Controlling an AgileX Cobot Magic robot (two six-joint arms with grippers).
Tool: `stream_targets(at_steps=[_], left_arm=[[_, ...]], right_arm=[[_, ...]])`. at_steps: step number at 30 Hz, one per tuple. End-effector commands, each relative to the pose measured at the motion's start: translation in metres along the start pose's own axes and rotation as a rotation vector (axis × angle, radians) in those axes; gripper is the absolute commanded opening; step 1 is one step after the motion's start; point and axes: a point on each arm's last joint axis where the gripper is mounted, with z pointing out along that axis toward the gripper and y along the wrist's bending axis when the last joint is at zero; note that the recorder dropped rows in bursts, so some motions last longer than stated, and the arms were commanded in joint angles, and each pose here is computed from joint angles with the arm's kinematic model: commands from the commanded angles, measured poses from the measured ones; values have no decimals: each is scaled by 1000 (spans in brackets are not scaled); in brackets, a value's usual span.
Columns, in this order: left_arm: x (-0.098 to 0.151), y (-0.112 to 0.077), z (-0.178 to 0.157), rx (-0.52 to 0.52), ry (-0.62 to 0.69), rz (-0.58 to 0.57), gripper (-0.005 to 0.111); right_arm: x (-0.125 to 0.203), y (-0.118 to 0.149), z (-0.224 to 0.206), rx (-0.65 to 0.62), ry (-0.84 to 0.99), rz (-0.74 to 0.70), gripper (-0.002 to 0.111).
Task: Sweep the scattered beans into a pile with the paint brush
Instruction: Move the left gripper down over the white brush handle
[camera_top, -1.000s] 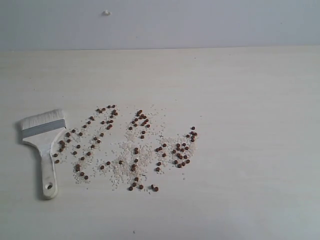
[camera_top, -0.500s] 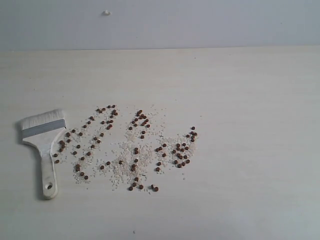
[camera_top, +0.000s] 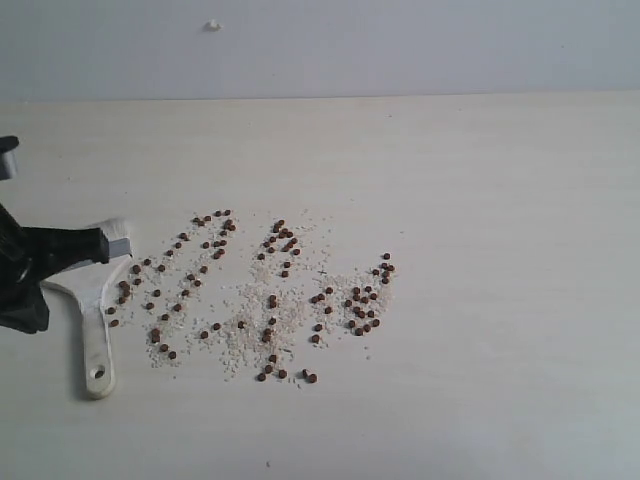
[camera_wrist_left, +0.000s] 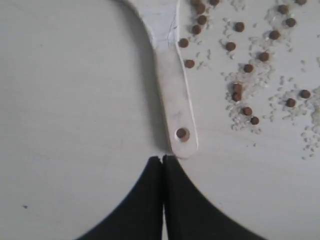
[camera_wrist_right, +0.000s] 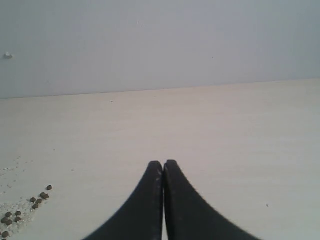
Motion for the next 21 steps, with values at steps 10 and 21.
stream_targets(at_steps=[10, 21], left_arm=[[-18, -21, 49, 19, 50, -114, 22], [-20, -22, 50, 26, 38, -104, 69]], right_arm=[[0, 0, 0, 5, -12, 1, 0], [0, 0, 0, 5, -12, 1, 0]])
